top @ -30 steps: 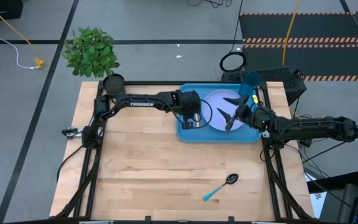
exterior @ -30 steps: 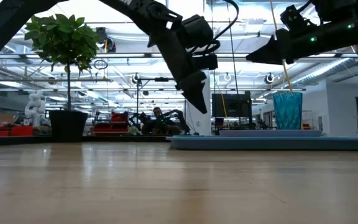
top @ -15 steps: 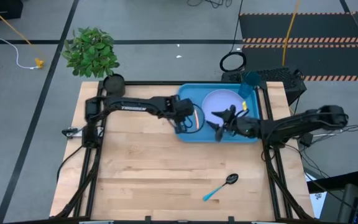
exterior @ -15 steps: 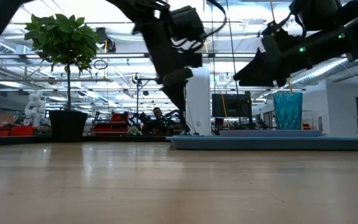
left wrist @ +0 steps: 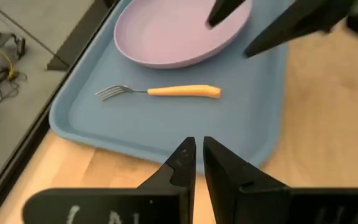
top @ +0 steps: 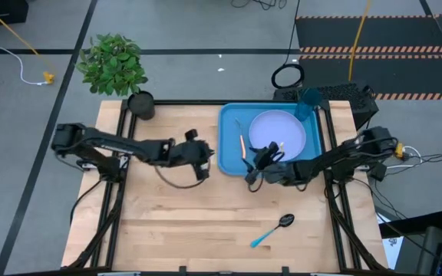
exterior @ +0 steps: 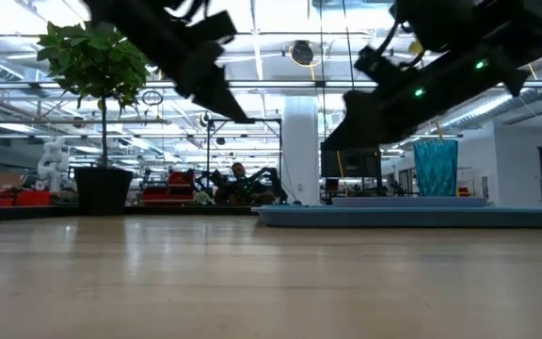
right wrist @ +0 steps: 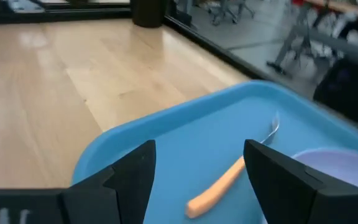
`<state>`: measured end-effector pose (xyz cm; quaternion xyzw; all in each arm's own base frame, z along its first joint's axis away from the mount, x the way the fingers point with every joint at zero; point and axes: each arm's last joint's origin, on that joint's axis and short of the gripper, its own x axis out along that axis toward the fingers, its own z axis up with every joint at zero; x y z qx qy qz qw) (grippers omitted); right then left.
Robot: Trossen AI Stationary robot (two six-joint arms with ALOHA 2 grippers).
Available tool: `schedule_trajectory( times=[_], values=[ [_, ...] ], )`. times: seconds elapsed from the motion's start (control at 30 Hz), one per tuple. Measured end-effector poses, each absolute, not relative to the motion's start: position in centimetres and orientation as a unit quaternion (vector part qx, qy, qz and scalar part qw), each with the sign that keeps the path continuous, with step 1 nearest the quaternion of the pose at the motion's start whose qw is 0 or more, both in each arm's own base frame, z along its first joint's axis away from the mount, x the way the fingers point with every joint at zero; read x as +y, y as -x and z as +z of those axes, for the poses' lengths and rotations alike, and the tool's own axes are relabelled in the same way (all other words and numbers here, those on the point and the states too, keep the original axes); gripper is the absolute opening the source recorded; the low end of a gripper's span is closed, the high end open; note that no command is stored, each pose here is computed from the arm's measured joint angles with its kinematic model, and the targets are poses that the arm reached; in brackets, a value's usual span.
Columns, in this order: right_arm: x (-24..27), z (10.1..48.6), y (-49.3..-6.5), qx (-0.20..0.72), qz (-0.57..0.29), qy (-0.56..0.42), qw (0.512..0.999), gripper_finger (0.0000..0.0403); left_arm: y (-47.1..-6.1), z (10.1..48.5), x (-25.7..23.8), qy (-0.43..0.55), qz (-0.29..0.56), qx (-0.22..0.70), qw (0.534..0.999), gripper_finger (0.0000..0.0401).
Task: Pick and place plate/cup/fork/spoon on tray
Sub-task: Put the brown fork on the blue tray to the left of the purple plate
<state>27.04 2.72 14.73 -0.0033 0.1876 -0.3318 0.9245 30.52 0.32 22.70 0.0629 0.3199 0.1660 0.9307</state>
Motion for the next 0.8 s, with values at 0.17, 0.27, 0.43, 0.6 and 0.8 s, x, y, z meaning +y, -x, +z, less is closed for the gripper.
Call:
schedule_trajectory(
  times=[0.17, 0.27, 0.43, 0.6, 0.8],
  values=[
    [3.1, 13.2, -29.5, 0.187, -0.36, -0.057, 0.912, 0.0235, -28.6, 21.7, -1.9, -0.064, 0.144, 0.276, 0.948, 0.0035],
    [3.3, 12.3, -30.9, 0.208, -0.374, -0.071, 0.901, 0.0235, -28.0, 21.0, -3.0, -0.068, 0.125, 0.268, 0.953, 0.0035],
    [3.5, 10.9, -32.1, 0.253, -0.425, -0.098, 0.864, 0.0235, -27.5, 20.2, -4.4, -0.077, 0.119, 0.254, 0.957, 0.0035],
    [2.6, 10.4, -32.0, 0.262, -0.465, -0.134, 0.835, 0.0235, -27.2, 20.2, -5.3, -0.086, 0.116, 0.237, 0.961, 0.0035],
    [1.6, 10.4, -32.1, 0.248, -0.483, -0.16, 0.825, 0.0231, -27.2, 20.5, -6.2, -0.101, 0.099, 0.221, 0.965, 0.0035]
  ],
)
